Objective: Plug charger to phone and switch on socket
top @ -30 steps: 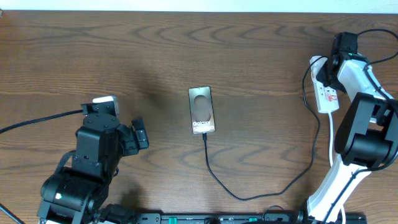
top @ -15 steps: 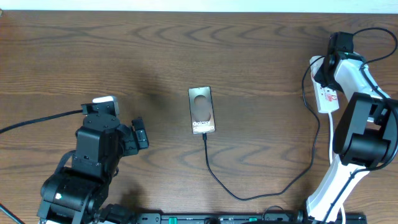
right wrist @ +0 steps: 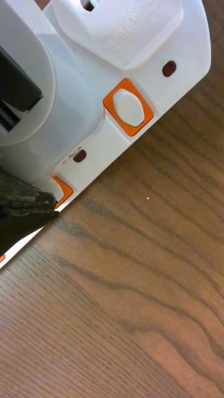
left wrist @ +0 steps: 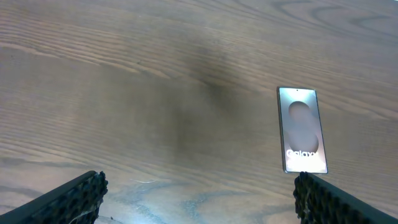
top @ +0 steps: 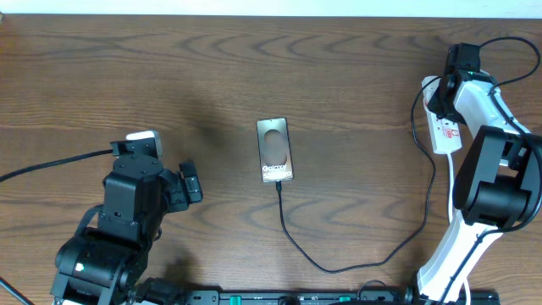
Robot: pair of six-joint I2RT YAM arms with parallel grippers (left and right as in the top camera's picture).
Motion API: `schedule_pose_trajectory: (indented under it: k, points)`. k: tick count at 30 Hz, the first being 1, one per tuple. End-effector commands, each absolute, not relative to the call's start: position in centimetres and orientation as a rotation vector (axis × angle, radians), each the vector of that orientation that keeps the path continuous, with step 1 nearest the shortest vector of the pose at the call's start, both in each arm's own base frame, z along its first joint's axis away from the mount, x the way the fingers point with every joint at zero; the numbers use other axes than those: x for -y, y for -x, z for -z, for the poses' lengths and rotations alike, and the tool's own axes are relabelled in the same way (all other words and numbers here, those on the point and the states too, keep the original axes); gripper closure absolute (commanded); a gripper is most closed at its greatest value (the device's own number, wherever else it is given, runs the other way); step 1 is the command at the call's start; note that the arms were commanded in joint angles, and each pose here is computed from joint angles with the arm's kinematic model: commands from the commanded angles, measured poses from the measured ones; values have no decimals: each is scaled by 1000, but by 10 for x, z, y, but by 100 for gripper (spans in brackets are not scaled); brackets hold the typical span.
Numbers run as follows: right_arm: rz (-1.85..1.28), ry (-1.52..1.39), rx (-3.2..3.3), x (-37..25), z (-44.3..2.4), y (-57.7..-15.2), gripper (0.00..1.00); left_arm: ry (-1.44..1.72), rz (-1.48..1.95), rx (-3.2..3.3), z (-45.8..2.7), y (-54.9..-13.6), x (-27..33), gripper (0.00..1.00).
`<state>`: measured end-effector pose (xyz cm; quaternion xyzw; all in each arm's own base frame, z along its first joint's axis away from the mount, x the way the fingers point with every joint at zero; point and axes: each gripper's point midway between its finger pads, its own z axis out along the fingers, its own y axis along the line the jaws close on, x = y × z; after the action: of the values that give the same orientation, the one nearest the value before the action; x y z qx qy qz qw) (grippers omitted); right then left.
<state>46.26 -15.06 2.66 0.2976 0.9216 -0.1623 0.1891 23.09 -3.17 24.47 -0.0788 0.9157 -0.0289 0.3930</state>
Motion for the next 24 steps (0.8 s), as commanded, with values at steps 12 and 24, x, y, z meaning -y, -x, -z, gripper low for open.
schedule_pose_trajectory:
  k: [12, 24]
  points:
    - [-280, -512, -2730, 11, -6, -495, 99, 206, 48, -2322, -244, -231, 28, 2]
    - [-432, -482, -2729, -8, -10, -496, 99, 206, 48, -2322, -244, -231, 28, 2]
